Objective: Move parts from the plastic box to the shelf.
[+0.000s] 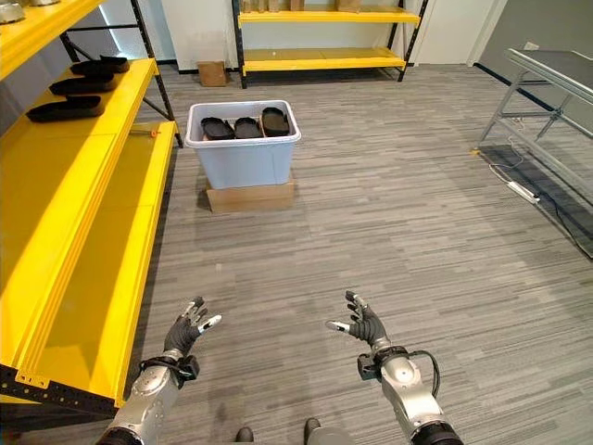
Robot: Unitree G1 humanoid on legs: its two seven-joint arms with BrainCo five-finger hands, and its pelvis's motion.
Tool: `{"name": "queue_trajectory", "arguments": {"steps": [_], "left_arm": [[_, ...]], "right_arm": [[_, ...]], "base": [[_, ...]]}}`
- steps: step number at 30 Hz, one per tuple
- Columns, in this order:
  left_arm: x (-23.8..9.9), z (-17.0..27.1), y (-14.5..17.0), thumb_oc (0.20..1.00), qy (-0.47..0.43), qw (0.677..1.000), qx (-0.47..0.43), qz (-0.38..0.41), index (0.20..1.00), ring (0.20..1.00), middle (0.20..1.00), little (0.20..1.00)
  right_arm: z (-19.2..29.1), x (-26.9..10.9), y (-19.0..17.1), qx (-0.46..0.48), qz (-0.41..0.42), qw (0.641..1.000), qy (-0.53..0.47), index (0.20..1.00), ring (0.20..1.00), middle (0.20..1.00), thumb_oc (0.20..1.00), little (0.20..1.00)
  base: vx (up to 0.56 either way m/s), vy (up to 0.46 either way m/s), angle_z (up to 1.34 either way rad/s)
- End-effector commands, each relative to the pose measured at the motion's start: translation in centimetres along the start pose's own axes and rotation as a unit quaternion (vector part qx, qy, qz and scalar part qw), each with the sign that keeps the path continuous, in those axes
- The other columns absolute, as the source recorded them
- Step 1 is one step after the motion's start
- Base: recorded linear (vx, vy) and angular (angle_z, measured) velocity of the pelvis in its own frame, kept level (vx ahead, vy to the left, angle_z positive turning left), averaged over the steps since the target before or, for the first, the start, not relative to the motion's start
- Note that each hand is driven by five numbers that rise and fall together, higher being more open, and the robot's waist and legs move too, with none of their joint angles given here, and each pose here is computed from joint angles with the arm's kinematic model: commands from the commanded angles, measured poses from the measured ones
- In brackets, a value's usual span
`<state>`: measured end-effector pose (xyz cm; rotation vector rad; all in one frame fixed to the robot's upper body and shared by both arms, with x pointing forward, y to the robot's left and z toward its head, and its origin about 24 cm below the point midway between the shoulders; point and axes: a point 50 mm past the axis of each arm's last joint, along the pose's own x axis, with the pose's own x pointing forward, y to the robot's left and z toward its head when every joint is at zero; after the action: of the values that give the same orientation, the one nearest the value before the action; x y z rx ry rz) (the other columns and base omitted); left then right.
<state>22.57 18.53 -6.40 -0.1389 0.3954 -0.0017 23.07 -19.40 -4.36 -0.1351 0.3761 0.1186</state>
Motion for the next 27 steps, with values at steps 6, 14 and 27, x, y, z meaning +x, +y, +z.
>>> {"name": "queue_trajectory", "arguments": {"steps": [6, 14, 27], "left_arm": [[1.3, 2.6, -0.6, 1.0, -0.04, 0.999, 0.009, -0.032, 1.0, 1.0, 1.0, 1.0], [1.1, 1.8, -3.0, 1.0, -0.035, 0.995, 0.035, -0.087, 1.0, 1.0, 1.0, 1.0], [1.2, 2.3, -5.3, 1.0, -0.054, 0.992, 0.017, -0.113, 1.0, 1.0, 1.0, 1.0]], "right_arm": [[5.3, 1.6, -1.7, -0.015, -0.028, 0.992, -0.12, 1.0, 1.0, 1.0, 1.0, 1.0], [4.4, 0.2, -3.5, -0.034, -0.085, 0.989, -0.117, 1.0, 1.0, 1.0, 1.0, 1.0], [3.3, -0.4, -5.7, -0.038, -0.244, 0.966, -0.074, 1.0, 1.0, 1.0, 1.0, 1.0]], "base": [[0.1, 0.067, 0.0], [0.41, -0.202, 0.76], [0.31, -0.242, 0.18]]}}
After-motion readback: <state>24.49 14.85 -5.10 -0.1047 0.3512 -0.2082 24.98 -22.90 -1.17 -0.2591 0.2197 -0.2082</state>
